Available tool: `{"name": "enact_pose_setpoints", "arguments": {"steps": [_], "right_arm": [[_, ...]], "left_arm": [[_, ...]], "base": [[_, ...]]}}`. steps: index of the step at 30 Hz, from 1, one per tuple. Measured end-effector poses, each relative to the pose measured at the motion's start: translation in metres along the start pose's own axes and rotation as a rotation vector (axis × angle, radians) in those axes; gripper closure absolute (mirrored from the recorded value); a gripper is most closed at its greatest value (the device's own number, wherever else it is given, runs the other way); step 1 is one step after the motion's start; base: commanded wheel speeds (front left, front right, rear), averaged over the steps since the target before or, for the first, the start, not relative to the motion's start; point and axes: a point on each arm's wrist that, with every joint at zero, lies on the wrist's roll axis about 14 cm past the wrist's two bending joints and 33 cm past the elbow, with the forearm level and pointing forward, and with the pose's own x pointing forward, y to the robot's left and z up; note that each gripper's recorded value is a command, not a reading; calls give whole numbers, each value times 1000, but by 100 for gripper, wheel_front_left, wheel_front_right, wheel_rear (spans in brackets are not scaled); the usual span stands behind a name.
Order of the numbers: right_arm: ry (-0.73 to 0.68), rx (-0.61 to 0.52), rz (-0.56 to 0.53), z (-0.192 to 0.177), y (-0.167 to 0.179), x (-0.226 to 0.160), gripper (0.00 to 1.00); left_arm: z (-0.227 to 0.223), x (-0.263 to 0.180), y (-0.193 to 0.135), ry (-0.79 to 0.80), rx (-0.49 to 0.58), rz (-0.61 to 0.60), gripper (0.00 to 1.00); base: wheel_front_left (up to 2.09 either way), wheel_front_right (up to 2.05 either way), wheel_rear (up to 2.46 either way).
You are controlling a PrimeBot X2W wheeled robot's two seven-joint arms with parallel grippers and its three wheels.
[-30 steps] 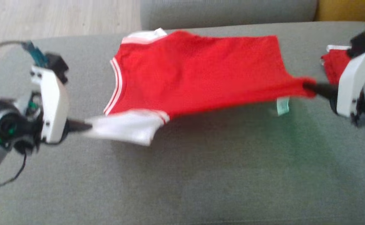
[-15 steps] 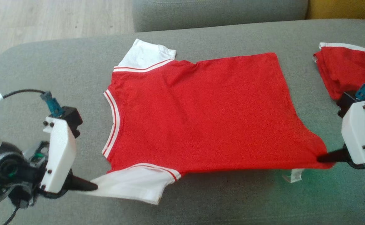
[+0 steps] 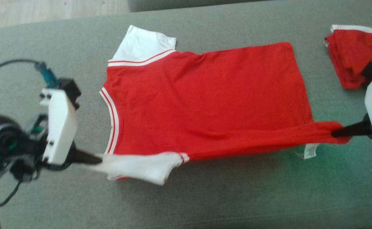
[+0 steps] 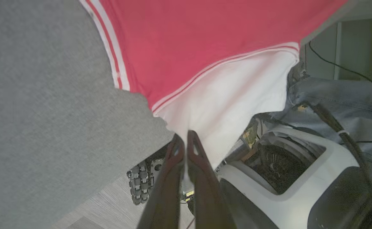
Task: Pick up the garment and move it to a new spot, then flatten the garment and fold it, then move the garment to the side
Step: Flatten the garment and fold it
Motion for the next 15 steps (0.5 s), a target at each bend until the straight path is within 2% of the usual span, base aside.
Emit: {"name": "enact_pose_setpoints", "arguments": {"steps": [7,15], "right_arm": [[27,45,10,11,-3,21,100],[-9,91,13,40,-6,30,100]], "left_arm": [[39,12,12,-29,-5,43,100],[73,28,27,-60,-44,69,100]], "base": [[0,0,0],[0,0,0]]}}
